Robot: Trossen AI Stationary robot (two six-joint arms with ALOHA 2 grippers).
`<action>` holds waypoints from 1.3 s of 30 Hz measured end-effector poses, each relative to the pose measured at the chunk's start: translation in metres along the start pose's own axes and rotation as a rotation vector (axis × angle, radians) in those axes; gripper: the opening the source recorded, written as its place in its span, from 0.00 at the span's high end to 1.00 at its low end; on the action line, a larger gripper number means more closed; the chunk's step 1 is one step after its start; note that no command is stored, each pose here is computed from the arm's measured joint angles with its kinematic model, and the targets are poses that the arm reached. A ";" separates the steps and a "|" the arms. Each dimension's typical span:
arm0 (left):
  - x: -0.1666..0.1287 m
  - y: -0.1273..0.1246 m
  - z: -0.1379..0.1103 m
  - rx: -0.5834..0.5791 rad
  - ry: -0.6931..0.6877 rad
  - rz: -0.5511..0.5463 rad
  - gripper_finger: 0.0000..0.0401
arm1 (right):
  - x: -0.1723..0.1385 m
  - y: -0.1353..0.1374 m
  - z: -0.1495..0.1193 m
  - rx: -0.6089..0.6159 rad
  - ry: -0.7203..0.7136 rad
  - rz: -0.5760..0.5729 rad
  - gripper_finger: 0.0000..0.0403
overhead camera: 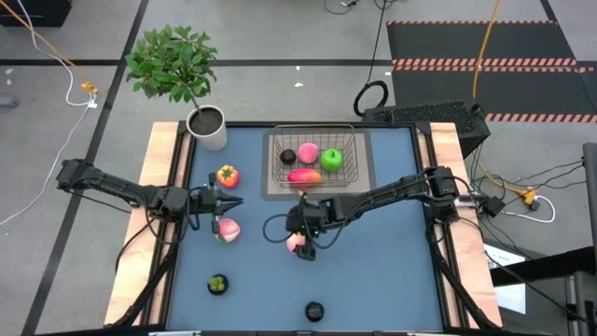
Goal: Build produce basket
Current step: Put the right pink peach into the wire basket
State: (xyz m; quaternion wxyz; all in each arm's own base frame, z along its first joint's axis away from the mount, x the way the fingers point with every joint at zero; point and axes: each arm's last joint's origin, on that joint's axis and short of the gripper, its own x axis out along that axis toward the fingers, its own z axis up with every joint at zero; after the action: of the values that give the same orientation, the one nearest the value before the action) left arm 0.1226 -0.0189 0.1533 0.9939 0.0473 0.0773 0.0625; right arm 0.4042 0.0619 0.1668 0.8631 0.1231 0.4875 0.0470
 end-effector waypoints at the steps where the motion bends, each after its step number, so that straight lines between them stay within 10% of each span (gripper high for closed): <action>1: 0.000 0.000 0.000 0.000 0.000 0.000 0.91 | 0.001 0.000 -0.001 0.000 0.002 0.003 0.02; 20: 0.000 0.000 0.000 0.000 0.000 0.000 0.91 | -0.005 0.000 -0.004 0.007 0.026 0.003 0.21; 27: 0.000 0.000 0.000 0.000 0.000 0.000 0.91 | -0.069 0.006 0.016 -0.045 -0.154 0.021 0.21; 39: 0.000 0.000 0.000 0.000 0.000 0.000 0.91 | -0.213 -0.042 0.040 -0.084 -0.627 -0.701 0.21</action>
State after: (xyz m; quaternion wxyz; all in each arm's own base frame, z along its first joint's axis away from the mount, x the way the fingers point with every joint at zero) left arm 0.1226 -0.0189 0.1534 0.9940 0.0472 0.0771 0.0623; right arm 0.3254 -0.0285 0.3526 0.9368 -0.0754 0.2134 -0.2669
